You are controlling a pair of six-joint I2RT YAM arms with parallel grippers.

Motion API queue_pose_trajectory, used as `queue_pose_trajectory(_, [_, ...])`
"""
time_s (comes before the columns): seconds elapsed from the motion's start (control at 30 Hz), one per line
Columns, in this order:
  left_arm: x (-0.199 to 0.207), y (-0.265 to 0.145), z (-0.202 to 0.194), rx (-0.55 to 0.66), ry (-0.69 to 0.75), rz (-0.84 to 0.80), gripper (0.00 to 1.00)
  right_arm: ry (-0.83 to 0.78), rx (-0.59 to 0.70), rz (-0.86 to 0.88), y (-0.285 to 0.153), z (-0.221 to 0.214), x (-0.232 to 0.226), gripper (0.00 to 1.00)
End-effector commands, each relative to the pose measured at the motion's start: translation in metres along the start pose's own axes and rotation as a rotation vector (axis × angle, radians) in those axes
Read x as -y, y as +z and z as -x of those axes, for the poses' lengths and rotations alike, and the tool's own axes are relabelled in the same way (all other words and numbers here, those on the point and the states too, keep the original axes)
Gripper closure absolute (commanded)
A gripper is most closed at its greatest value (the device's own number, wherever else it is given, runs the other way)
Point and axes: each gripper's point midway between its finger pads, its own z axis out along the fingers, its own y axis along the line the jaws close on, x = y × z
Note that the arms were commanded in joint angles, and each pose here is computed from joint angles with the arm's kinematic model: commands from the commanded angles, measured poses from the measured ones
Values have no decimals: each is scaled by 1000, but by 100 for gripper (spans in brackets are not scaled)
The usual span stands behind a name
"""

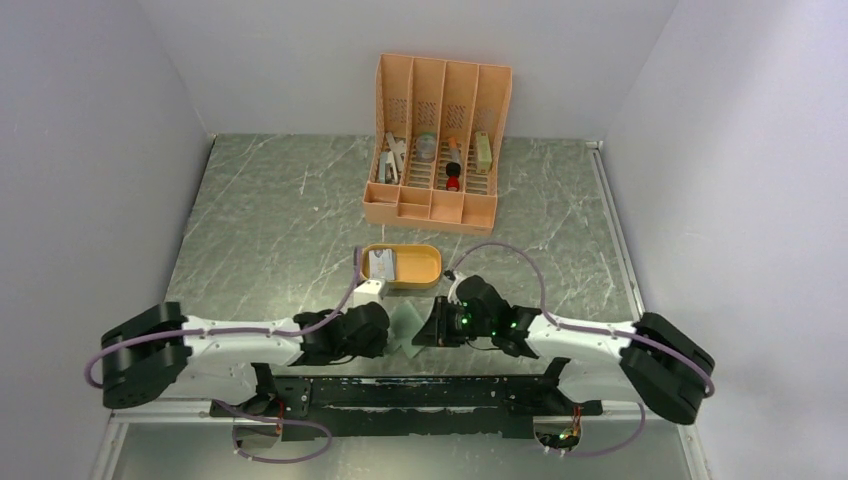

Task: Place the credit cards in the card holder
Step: Close the card holder at the center of the board.

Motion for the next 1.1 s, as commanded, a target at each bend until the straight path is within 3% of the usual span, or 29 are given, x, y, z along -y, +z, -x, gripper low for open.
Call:
queue_pose_trajectory(0.0, [1, -37, 38, 95, -35, 44, 90, -159, 89, -24, -22, 29, -28, 100])
queue_pose_trajectory(0.13, [20, -98, 101, 271, -85, -19, 61, -322, 154, -71, -51, 56, -57, 100])
queue_pose_trajectory(0.43, [22, -218, 204, 612, -176, -48, 40, -702, 416, -265, -125, 157, -136, 100])
queue_pose_trajectory(0.57, [35, -258, 241, 757, -163, -121, 16, -836, 571, -359, -155, 196, -166, 100])
queue_pose_trajectory(0.67, [50, -279, 258, 809, -125, -177, 14, -935, 711, -500, -178, 219, -176, 100])
queue_pose_trajectory(0.83, [90, -289, 267, 779, -76, -308, 13, -1044, 927, -730, -216, 242, -179, 100])
queue_pose_trajectory(1.07, [139, -289, 263, 757, -16, -533, 9, -1132, 1093, -733, -243, 247, -189, 100])
